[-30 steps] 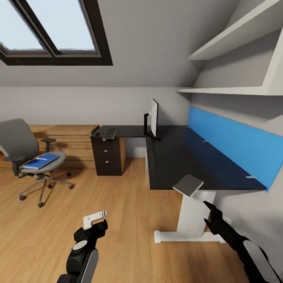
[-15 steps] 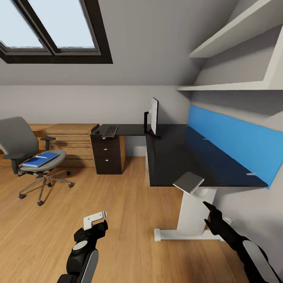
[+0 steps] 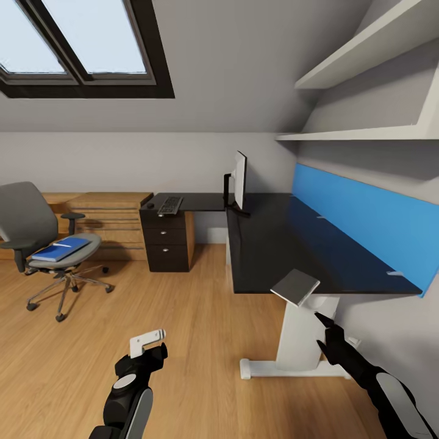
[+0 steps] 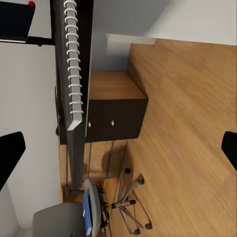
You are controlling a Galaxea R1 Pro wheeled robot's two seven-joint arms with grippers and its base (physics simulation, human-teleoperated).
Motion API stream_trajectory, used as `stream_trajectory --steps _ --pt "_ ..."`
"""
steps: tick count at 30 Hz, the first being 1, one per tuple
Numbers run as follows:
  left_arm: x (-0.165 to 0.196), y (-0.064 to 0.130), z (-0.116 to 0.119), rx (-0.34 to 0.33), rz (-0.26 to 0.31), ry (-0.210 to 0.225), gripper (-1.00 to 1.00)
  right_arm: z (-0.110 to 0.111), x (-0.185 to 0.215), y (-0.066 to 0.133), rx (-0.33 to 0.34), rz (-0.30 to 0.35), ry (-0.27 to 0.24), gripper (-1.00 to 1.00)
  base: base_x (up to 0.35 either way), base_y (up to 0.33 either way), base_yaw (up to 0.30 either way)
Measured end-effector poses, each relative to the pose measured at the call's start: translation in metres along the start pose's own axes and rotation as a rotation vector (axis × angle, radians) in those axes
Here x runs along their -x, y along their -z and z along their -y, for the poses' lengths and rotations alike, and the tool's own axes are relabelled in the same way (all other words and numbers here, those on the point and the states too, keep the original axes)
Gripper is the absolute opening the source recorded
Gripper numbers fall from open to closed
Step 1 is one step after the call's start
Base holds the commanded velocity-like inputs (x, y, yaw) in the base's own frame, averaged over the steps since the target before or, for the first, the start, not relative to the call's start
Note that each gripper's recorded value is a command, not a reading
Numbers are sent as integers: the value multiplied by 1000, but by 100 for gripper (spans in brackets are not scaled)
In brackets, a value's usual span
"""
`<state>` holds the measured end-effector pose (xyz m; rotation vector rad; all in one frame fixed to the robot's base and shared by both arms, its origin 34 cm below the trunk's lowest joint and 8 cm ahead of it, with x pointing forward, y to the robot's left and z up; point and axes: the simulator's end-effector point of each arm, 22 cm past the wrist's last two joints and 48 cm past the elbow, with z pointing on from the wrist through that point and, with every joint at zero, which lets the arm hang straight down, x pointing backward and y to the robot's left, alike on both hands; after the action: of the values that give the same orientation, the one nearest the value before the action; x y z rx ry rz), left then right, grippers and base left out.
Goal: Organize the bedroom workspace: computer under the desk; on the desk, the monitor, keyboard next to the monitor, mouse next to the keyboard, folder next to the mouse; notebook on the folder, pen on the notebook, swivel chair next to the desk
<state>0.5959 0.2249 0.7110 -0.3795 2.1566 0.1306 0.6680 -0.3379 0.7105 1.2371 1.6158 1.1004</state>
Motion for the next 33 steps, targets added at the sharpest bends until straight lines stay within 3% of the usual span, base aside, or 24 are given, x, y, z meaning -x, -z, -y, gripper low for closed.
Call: stream_trajectory --steps 19,33 --pt "0 0 -1 1 -1 -3 100 0 -1 0 -1 -3 2 100 161 4 0" --pt "0 0 -1 2 1 -3 100 1 -1 0 -3 -5 1 100 46 24 0"
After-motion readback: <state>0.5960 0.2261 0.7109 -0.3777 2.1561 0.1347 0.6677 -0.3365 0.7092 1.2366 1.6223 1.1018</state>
